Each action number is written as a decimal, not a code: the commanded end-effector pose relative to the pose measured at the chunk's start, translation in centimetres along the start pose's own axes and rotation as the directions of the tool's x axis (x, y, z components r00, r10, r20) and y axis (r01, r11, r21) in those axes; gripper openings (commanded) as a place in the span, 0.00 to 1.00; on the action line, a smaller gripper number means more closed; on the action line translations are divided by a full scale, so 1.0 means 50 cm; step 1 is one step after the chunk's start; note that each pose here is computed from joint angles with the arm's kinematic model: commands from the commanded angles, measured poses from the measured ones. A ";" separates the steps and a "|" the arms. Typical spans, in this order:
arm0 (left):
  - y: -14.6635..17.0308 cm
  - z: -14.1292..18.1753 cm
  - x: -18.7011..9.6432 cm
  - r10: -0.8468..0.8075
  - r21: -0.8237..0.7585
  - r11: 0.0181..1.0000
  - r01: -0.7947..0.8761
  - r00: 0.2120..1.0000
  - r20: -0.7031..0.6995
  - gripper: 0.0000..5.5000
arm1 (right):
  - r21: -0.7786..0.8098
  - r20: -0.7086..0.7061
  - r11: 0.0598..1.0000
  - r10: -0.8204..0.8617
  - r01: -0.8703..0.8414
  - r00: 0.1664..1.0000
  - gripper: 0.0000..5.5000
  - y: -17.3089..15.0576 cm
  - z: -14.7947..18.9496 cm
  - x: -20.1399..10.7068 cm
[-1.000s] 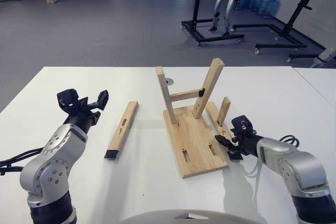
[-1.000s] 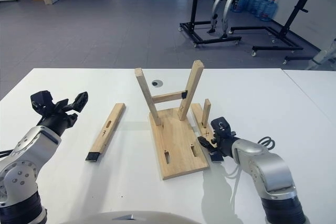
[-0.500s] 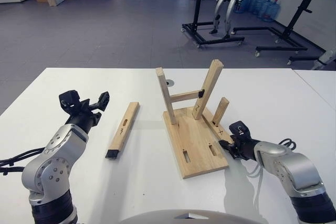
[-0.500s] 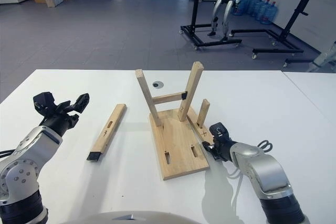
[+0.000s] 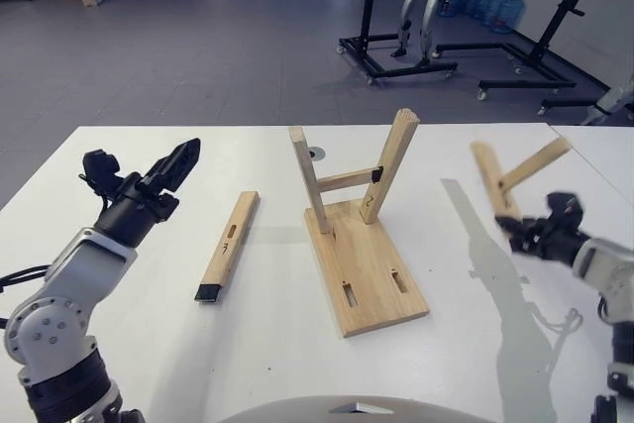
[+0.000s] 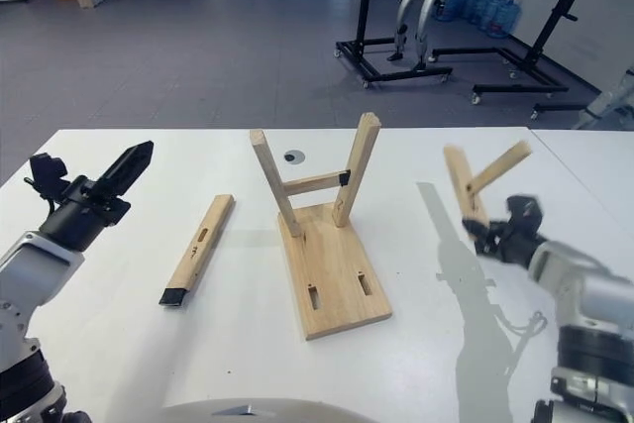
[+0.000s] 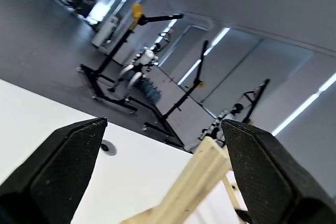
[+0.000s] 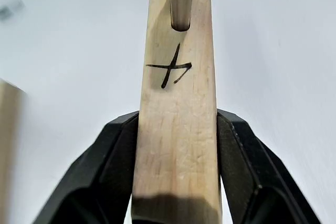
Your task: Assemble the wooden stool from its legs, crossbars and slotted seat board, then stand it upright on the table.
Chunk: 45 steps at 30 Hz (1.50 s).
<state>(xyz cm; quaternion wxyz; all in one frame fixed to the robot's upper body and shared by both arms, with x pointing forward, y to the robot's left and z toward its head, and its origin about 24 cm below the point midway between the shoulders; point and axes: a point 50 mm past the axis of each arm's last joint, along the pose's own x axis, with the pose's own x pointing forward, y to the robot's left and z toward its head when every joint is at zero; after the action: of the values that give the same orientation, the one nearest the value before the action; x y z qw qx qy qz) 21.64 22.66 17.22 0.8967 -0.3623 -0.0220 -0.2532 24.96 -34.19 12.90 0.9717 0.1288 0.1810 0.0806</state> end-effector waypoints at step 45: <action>-0.188 -0.061 0.126 -0.597 -0.468 0.726 0.503 0.799 -0.067 0.56 | 0.090 0.054 0.197 0.978 -0.976 0.202 0.38 0.464 -0.025 -0.011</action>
<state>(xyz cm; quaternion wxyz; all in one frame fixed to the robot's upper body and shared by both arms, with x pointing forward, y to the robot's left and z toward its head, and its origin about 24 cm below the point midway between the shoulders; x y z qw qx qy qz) 22.50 12.08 22.77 0.6660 -0.5094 0.0076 -0.5449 21.27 -11.82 17.77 0.6887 0.2721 0.0839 0.6668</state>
